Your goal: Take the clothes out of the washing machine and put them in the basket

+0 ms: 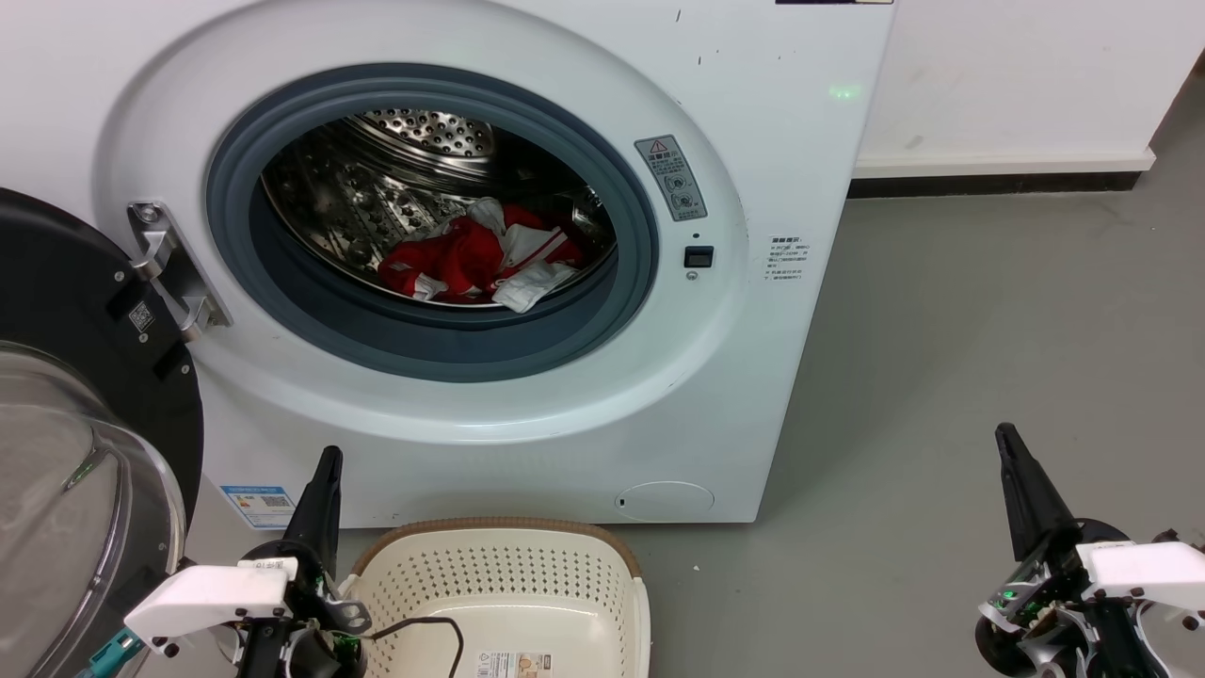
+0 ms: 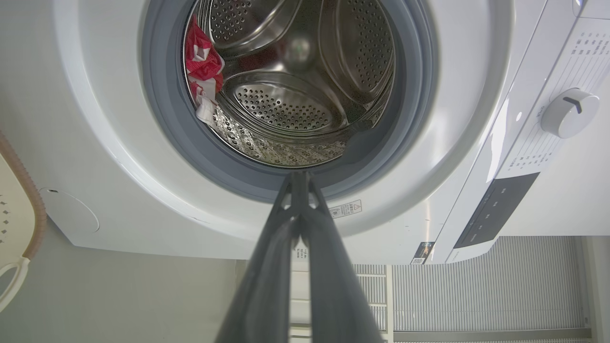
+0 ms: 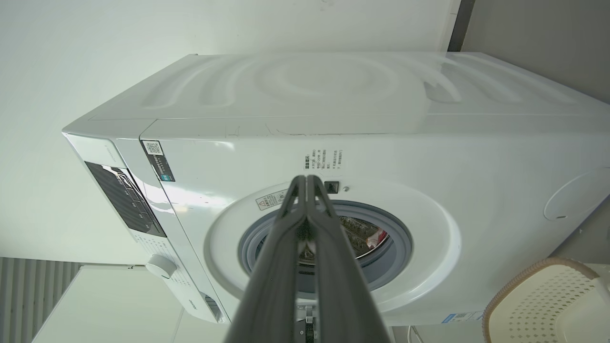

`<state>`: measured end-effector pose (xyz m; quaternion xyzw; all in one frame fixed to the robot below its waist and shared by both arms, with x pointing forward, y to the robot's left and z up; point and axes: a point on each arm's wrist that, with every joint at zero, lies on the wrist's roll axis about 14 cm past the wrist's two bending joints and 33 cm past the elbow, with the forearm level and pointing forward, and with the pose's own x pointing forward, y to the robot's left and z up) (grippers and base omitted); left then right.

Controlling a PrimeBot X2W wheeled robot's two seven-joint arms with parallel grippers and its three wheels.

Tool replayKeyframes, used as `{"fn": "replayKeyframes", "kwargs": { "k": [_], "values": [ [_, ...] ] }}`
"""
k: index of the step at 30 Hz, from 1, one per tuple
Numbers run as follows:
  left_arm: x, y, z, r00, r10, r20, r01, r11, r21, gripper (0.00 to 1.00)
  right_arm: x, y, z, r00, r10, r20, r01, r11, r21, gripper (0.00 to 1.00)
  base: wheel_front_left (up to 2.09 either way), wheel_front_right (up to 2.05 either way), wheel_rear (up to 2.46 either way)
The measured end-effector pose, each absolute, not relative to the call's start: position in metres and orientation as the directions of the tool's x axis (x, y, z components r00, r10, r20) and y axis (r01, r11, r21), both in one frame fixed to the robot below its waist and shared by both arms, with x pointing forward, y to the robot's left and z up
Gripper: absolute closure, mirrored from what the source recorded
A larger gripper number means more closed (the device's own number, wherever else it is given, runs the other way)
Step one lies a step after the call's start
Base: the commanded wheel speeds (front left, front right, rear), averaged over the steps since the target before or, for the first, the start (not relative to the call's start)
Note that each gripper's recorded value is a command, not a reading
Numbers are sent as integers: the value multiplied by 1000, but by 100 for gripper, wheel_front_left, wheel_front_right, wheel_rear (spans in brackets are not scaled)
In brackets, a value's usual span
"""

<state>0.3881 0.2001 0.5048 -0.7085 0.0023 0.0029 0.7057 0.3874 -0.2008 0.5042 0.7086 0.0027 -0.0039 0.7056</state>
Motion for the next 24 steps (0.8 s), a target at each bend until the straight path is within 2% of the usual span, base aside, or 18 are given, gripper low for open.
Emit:
{"fn": "replayKeyframes", "kwargs": {
  "k": [24],
  "values": [
    [388, 200, 505, 1000, 1, -7, -7, -4, -1000, 100, 387, -201, 504, 1000, -2, -9, 9, -4, 1000, 100, 0, 0, 0]
  ]
}}
